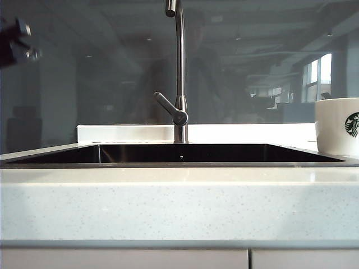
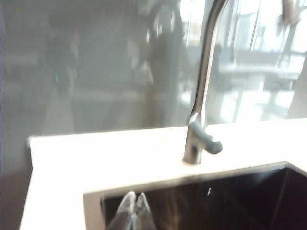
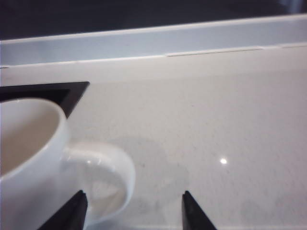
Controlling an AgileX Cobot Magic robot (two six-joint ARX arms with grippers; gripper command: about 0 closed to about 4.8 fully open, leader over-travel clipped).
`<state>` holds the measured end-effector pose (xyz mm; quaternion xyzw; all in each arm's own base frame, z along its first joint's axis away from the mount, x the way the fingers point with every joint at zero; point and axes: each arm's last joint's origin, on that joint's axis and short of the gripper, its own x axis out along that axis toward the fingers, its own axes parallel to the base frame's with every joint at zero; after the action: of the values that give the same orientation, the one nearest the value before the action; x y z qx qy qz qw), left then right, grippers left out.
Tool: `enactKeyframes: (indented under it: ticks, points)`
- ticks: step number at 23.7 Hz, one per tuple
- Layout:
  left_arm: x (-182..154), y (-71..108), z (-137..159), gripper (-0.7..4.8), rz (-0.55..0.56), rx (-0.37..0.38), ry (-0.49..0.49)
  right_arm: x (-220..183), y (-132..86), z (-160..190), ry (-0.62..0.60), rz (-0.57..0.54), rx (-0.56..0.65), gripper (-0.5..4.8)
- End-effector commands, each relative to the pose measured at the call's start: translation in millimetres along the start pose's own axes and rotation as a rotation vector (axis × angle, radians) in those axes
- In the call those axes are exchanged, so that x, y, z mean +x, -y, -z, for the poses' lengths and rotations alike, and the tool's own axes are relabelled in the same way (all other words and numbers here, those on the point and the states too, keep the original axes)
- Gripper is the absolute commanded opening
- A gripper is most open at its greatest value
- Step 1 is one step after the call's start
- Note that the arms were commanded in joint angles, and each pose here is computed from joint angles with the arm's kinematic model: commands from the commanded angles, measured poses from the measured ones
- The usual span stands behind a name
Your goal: Pick up the mug next to the sink, go to the faucet to get some water, pour the water into the sink, and finally put the mug back to its place.
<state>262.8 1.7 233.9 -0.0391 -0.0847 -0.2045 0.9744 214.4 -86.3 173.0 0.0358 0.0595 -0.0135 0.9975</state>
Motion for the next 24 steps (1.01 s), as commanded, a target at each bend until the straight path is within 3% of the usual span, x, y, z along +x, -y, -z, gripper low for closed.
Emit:
enactKeyframes:
  ticks: [1,4,11,15,21,23,24]
  points:
    - [19.5,-8.1,4.3,-0.01,0.079,-0.034,-0.008,14.8,6.6,-7.4,0.014,-0.016,-0.006,2.75]
    - [33.1,-15.2,8.3,-0.01,0.081,-0.042,-0.016,26.2,10.7,-8.8,-0.005,-0.033,0.001,2.74]
    - [50.2,-23.2,4.8,-0.01,0.082,-0.032,0.002,35.0,-1.5,-2.1,-0.044,-0.093,-0.041,2.74]
    - [50.2,-23.2,5.1,-0.01,0.082,-0.034,-0.002,35.7,0.4,-1.5,-0.048,-0.026,-0.043,2.73]
    - [50.2,-23.3,5.3,-0.01,0.082,-0.034,-0.002,54.1,4.8,1.0,-0.071,-0.043,-0.037,2.6]
    - [50.2,-23.3,5.3,-0.01,0.082,-0.034,-0.002,62.5,4.5,-1.5,-0.066,-0.053,-0.041,2.26]
    - [50.2,-23.3,5.3,-0.01,0.082,-0.034,-0.002,65.1,1.7,-4.1,-0.058,-0.059,-0.047,1.65]
